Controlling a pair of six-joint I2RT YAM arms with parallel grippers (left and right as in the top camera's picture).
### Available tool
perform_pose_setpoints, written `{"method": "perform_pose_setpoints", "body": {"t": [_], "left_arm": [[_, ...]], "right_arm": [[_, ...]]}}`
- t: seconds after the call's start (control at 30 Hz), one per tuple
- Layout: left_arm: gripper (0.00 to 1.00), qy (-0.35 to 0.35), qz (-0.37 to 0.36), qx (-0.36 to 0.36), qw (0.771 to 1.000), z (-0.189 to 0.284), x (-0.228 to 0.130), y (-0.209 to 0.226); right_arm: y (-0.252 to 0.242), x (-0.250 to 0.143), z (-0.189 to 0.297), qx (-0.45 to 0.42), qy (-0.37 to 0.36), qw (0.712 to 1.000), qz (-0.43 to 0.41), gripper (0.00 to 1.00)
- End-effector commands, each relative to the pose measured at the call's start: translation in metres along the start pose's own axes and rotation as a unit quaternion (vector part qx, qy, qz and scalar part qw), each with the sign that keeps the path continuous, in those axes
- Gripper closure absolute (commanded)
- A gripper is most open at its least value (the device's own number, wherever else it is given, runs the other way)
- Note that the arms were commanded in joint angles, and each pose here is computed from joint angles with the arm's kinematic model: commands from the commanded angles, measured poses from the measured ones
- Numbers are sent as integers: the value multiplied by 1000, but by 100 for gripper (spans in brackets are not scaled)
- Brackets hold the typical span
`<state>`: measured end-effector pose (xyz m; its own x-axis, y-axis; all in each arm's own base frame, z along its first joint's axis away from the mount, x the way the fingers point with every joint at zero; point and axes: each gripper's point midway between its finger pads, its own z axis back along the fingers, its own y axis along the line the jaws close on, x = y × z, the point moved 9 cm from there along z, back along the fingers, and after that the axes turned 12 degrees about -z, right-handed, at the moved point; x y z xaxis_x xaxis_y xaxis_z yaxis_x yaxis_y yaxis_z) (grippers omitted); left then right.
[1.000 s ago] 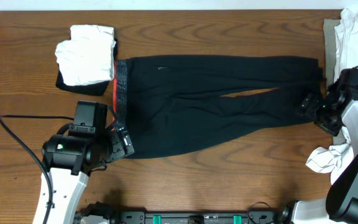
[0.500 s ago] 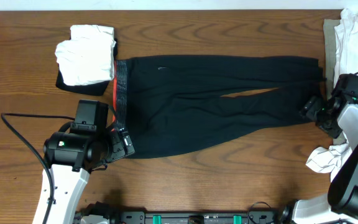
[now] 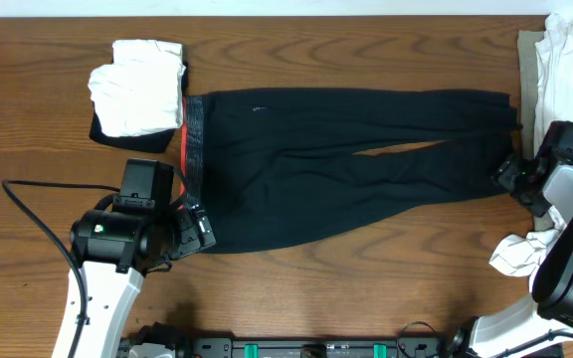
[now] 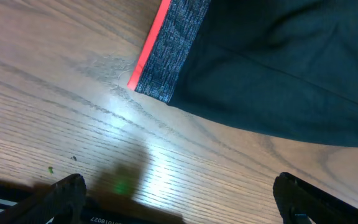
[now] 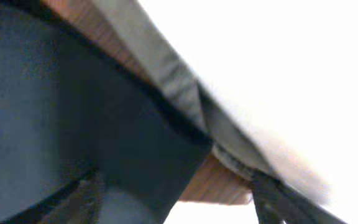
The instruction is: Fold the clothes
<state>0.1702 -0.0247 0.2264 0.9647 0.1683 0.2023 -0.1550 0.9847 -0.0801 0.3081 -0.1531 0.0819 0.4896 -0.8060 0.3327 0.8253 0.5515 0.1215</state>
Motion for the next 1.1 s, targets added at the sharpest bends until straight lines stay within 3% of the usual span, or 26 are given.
{"method": "perform_pose_setpoints", "body": {"t": [0.0,0.17,0.3,0.43,0.63,0.77,0.9,1.07], "left_arm": [[2,3,2,7,1000,-1,0,1],[2,5,2,8,1000,-1,-1,2],[2,6,2,8,1000,-2,-1,2],[2,12,2,14,1000,-5,-1,3],[2,28,2,31,999,-14,-2,5],[2,38,3,26,999,-16,-2,3],[2,68,8,-21,997,-16,-8,-4],[2,103,56,-7,993,-15,-19,-1]], "right_arm": [[-5,-6,-12,0,25,1000,-12,37],[0,-9,-11,25,41,999,-11,44],[1,-8,-11,28,37,999,-11,58],[2,-7,-11,34,35,999,-11,62],[5,-7,-11,45,35,998,-11,86],[5,-7,-11,45,35,998,-11,97],[4,-7,-11,44,36,998,-11,98],[4,-8,-11,43,38,998,-4,98]]}}
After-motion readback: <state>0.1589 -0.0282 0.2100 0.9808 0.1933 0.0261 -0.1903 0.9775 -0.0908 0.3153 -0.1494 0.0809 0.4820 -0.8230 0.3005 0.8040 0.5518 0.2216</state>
